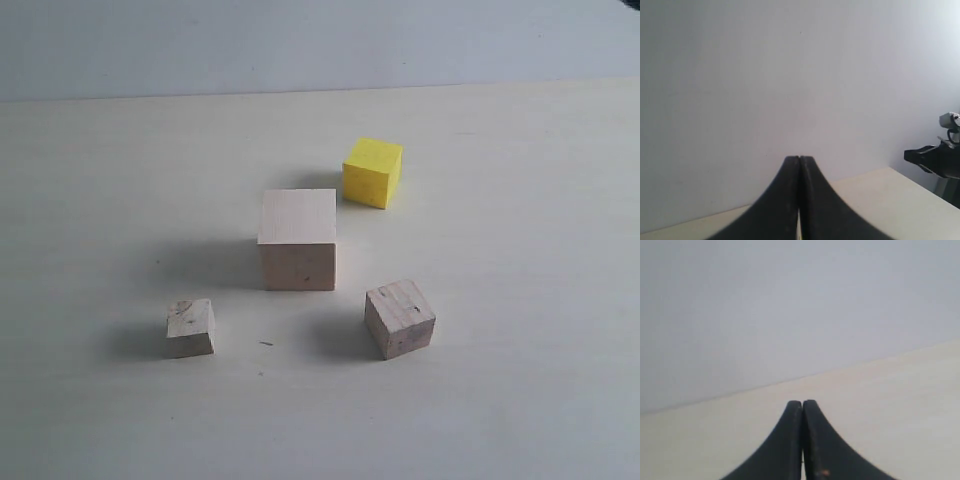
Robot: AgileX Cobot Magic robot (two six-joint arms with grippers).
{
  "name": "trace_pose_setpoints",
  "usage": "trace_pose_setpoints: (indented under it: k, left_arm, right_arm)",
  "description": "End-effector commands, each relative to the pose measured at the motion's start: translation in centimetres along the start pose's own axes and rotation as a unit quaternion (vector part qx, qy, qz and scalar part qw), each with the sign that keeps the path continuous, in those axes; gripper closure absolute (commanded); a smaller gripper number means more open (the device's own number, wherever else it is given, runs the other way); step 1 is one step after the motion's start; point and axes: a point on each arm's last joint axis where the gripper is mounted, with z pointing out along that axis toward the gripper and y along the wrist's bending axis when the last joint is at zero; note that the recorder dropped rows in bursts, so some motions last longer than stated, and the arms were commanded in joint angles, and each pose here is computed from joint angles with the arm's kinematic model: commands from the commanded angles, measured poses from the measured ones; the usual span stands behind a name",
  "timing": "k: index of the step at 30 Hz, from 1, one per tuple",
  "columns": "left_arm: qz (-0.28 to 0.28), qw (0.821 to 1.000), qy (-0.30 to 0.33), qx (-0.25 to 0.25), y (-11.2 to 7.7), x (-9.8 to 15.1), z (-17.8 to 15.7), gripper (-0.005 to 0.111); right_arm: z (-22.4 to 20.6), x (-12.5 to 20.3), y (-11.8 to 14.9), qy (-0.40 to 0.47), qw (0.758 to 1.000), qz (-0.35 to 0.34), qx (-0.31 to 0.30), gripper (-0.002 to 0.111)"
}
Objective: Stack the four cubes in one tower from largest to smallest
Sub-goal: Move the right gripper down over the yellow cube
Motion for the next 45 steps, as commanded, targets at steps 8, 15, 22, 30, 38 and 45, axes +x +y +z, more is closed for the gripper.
trace_pose_setpoints:
  k: [8, 15, 22, 30, 38, 45]
  left_arm:
    - [0.004, 1.000, 0.007, 0.004, -0.1, 0.2, -0.1, 0.107]
    - [0.009, 1.000, 0.014, 0.010, -0.2, 0.3, -0.1, 0.107]
    - [0.008, 1.000, 0.019, 0.017, -0.3, 0.4, -0.1, 0.107]
    - [-0.029, 0.999, 0.030, 0.025, -0.4, 0.6, 0.2, 0.107]
    - [-0.024, 0.999, 0.037, 0.031, -0.5, 0.8, 0.2, 0.107]
    - [-0.039, 0.996, 0.051, 0.058, -1.0, 1.0, 0.1, 0.107]
  right_arm:
    - [-1.2, 3.2, -3.6, 0.247, 0.899, -0.337, 0.133, 0.108]
    - [-2.6, 6.2, 2.6, 0.292, 0.856, -0.346, -0.250, 0.108]
    - [-1.0, 3.4, 3.5, 0.157, 0.958, -0.143, -0.190, 0.108]
    - [-0.6, 3.3, 3.5, 0.154, 0.967, -0.096, -0.180, 0.108]
    - [-0.9, 2.3, 3.5, 0.116, 0.975, -0.064, -0.178, 0.108]
    - [-0.9, 1.9, 3.8, 0.115, 0.975, 0.055, -0.181, 0.108]
